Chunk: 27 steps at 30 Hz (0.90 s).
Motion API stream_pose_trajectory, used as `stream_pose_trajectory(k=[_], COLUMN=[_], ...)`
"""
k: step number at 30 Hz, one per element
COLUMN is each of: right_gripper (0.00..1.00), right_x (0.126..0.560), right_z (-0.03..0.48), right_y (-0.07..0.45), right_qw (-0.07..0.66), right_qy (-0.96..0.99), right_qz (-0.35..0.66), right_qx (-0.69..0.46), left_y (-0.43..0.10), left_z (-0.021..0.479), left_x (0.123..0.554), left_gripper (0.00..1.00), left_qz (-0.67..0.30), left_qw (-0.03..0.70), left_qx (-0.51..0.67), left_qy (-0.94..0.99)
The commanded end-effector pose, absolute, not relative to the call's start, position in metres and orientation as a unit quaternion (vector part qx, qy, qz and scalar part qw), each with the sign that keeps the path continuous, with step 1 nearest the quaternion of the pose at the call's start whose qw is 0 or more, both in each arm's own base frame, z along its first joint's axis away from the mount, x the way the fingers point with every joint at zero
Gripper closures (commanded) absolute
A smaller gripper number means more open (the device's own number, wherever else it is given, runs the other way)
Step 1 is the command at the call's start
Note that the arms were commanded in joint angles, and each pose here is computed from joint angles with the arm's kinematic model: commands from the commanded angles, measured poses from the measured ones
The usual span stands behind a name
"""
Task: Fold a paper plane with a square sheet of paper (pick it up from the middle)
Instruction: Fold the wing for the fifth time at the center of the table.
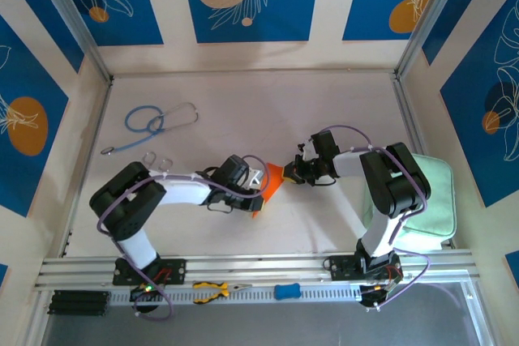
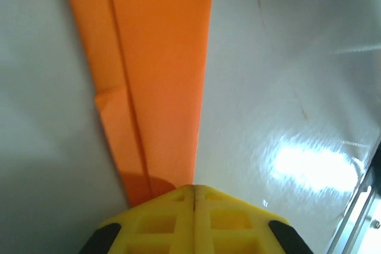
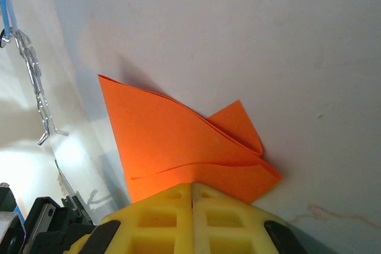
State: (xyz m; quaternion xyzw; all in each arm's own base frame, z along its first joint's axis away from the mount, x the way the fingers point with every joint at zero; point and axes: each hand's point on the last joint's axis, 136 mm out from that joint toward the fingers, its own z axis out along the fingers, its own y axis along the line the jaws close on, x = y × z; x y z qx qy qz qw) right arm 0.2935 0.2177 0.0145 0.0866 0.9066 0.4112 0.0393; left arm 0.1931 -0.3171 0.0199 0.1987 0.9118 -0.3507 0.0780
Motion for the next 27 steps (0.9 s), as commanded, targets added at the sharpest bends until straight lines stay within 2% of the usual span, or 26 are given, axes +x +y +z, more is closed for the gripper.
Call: stream_pose_trajectory(k=[1, 6, 11, 14, 19, 27], right_gripper=[0.99, 0.96, 0.86, 0.79, 0.72, 0.70], right_x=[0.283, 0.293, 0.300, 0.292, 0.266, 0.242], right_z=[-0.007, 0.025, 0.069, 0.073, 0.069, 0.060], right_y=[0.209, 0.229, 0.237, 0.227, 0.221, 0.228], right_qw=[0.012, 0.030, 0.076, 0.081, 0.063, 0.031], right_qy=[0.920, 0.901, 0.895, 0.903, 0.902, 0.902], right_qz=[0.379, 0.428, 0.439, 0.419, 0.422, 0.425], right_qx=[0.101, 0.063, 0.035, 0.054, 0.071, 0.068], left_y=[-0.284, -0.284, -0.279, -0.279, -0.296, -0.310], left_z=[0.004, 0.038, 0.062, 0.064, 0.064, 0.046], left_x=[0.167, 0.187, 0.221, 0.239, 0.253, 0.247], left_gripper=[0.93, 0.94, 0.85, 0.80, 0.74, 0.71], left_qz=[-0.301, -0.313, -0.322, -0.332, -0.373, -0.400], left_qw=[0.036, 0.114, 0.165, 0.163, 0.134, 0.087], left_qx=[0.198, 0.188, 0.142, 0.119, 0.120, 0.126], left_qy=[0.932, 0.924, 0.921, 0.921, 0.910, 0.904])
